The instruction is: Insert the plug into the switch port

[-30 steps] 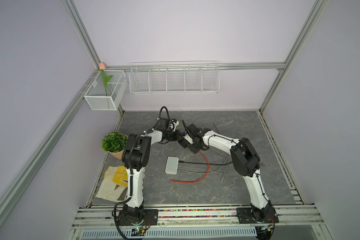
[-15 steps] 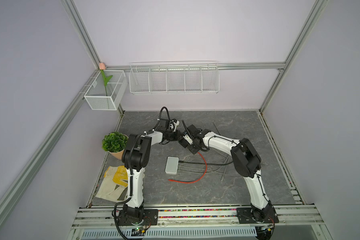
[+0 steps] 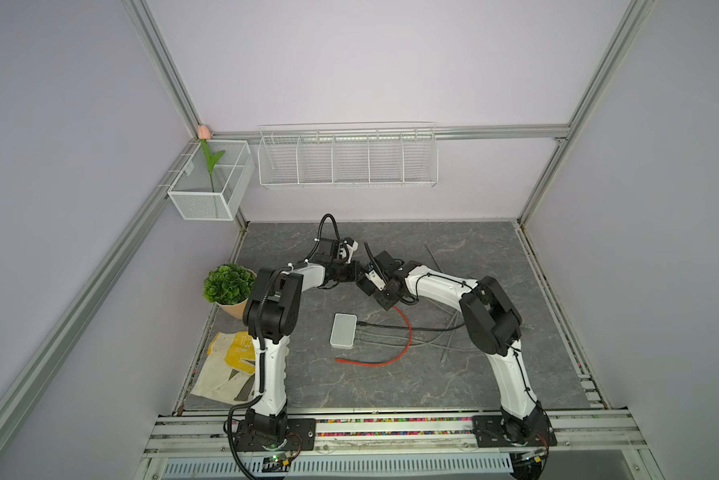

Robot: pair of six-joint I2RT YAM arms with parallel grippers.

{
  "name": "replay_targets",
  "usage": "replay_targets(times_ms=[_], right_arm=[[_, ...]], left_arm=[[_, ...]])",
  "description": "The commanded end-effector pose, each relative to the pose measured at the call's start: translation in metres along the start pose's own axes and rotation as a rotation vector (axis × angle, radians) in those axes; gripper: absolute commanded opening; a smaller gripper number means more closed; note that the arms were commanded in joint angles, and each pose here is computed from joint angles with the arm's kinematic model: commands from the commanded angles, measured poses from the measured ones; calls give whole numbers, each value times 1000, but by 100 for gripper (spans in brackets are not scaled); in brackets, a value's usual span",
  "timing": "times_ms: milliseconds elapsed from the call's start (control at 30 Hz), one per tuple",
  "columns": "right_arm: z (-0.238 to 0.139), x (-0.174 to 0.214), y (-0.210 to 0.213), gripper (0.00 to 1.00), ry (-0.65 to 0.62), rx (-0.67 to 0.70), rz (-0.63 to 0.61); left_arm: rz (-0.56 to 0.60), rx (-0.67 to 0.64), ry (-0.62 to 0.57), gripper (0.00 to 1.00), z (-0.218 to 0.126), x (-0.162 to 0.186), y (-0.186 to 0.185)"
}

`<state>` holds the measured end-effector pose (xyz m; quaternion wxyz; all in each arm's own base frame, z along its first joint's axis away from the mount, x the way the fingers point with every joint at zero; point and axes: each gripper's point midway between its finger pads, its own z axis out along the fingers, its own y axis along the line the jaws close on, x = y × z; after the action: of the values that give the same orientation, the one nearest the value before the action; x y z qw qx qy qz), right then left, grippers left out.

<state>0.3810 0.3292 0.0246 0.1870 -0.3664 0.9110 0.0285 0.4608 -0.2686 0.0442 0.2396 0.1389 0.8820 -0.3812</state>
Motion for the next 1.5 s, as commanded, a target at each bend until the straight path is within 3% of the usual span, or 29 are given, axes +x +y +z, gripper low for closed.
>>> replay_targets(times_ms=[0, 733, 1167, 1467], right_arm=[[-40, -89, 9, 7, -359, -53, -9], [-66, -124, -8, 6, -550, -72, 17], [-80, -144, 5, 7, -659, -180, 72], [-74, -143, 7, 6, -638, -190, 68]], left_arm=[[-87, 28, 286, 15, 22, 97, -12], [-76, 39, 362, 14, 30, 137, -26], [-85, 58, 365, 13, 33, 148, -32], [-77, 54, 363, 13, 31, 149, -33]])
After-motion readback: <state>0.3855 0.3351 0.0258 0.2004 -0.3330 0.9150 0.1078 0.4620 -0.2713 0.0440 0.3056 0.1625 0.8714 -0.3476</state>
